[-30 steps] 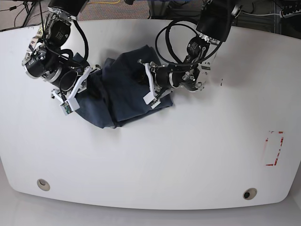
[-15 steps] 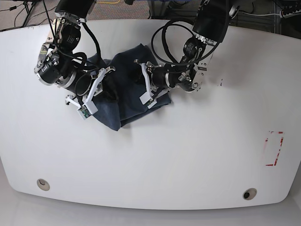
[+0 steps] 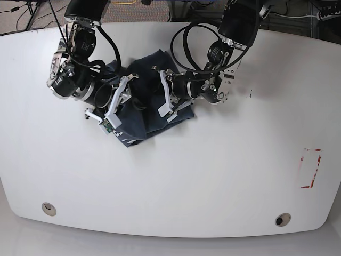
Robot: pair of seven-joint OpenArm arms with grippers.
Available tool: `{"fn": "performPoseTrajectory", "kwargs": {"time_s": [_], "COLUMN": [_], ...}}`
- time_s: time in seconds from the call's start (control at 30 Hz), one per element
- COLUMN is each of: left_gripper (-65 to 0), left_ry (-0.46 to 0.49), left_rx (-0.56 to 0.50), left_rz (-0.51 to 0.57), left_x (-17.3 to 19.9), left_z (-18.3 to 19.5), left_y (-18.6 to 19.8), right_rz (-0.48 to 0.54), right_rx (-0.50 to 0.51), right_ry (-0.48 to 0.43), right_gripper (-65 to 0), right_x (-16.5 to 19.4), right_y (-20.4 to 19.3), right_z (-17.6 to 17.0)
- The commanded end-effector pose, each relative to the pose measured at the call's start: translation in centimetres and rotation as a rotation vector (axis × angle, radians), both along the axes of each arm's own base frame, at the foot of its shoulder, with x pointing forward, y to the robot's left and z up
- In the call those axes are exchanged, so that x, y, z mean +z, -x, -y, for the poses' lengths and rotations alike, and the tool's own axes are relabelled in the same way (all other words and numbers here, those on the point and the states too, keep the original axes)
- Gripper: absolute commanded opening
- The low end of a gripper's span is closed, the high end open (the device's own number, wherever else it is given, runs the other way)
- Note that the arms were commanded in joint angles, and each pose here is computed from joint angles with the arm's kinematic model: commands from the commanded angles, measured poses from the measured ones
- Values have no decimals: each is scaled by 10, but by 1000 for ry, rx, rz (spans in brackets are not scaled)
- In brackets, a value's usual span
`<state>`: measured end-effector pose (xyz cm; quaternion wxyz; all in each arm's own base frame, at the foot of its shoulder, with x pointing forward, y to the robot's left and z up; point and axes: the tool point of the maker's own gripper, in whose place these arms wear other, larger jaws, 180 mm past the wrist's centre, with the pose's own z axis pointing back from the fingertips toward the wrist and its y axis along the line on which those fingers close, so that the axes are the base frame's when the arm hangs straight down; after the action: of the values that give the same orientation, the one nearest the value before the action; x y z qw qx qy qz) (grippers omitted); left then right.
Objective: Layout the t-shirt on the table in an organized manner, then fold the t-shirt properly
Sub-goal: 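Lift both strip ends with both grippers and fold them toward each other, then press the folded bundle together between both grippers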
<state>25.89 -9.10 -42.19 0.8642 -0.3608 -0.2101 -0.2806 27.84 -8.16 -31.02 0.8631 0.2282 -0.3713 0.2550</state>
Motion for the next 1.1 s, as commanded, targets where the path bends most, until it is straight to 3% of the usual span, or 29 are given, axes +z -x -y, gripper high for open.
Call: {"fn": "performPoseTrajectory", "kwargs": {"time_s": [0.0, 0.23, 0.7, 0.93, 1.07], "left_gripper": [-611, -542, -392, -357, -360], "left_ry": [-31, -19, 36, 117, 116], "left_rx": [-3, -2, 94, 121, 148], "left_rz": [25, 54, 163, 234, 246], "left_x": [4, 14, 52, 81, 83], "left_z": [-4, -2, -21, -31, -53], "left_y": [-7, -10, -30, -39, -45], "right_rz": [52, 43, 66, 65, 67], "right_rx": [15, 76, 86, 89, 90], "right_ry": [-5, 15, 23, 25, 25], "right_gripper": [-309, -233, -233, -233, -233], "right_x": [12, 8, 13, 13, 14], "right_y": [-7, -2, -8, -8, -8], "right_z": [-6, -24, -24, -25, -25]}}
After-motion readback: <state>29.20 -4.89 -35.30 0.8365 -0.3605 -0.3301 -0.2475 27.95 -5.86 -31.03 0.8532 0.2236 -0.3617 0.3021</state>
